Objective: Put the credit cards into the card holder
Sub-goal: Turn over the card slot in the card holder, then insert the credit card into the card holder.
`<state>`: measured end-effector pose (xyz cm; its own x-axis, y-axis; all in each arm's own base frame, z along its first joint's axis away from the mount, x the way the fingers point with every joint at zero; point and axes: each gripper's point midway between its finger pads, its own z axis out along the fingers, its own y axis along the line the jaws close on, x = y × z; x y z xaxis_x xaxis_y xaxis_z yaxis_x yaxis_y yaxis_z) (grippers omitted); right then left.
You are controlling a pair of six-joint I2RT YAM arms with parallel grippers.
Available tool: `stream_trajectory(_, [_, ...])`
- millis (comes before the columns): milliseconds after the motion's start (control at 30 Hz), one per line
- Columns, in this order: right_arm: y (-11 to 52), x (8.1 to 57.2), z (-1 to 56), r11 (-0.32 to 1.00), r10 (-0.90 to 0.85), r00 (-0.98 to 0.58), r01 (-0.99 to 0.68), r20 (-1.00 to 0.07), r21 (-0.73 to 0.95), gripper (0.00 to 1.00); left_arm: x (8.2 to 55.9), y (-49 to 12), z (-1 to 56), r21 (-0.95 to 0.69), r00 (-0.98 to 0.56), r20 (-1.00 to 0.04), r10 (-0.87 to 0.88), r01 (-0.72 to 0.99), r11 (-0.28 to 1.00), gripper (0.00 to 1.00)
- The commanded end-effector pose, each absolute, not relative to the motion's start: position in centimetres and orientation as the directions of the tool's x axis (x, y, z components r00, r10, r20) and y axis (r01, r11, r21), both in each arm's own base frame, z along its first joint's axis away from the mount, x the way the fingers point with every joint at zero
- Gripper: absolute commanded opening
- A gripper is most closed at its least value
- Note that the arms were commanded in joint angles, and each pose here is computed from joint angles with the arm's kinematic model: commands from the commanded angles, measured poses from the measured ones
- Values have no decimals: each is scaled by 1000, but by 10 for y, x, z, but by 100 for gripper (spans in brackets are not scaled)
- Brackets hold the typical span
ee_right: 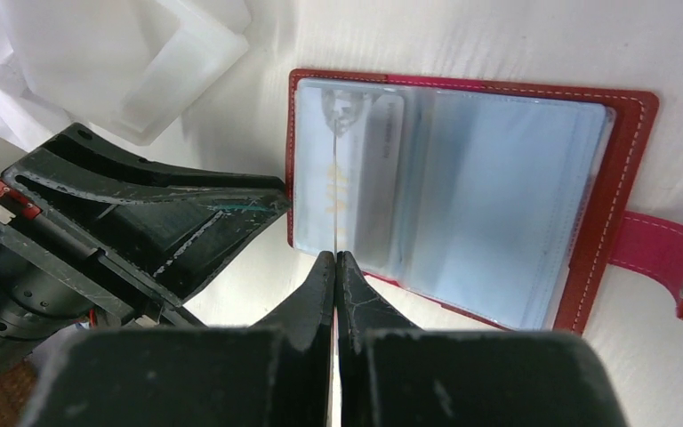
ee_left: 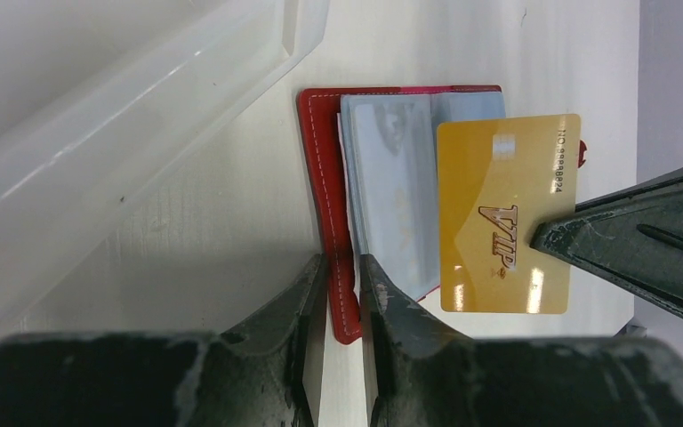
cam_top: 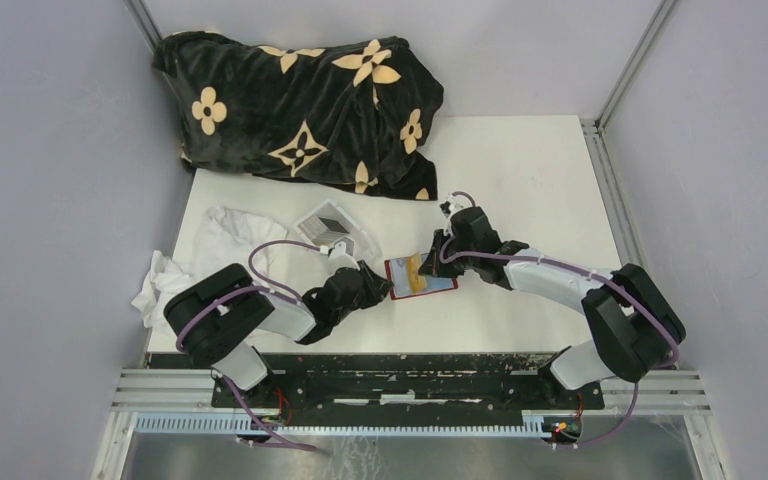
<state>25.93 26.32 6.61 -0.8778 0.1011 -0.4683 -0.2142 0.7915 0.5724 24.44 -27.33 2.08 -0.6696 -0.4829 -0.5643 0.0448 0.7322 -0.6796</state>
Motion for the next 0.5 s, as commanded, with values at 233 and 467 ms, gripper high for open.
stream_trajectory(233, [259, 278, 84, 831, 92, -822, -248, -562, 498, 1, 243, -265, 27, -660, -650, -593, -474, 56, 749, 27])
stream_trajectory(467, [248, 288, 76, 833, 117, -831, -216, -544, 510, 1, 245, -265, 29, -647, -644, -607, -465, 61, 760, 26])
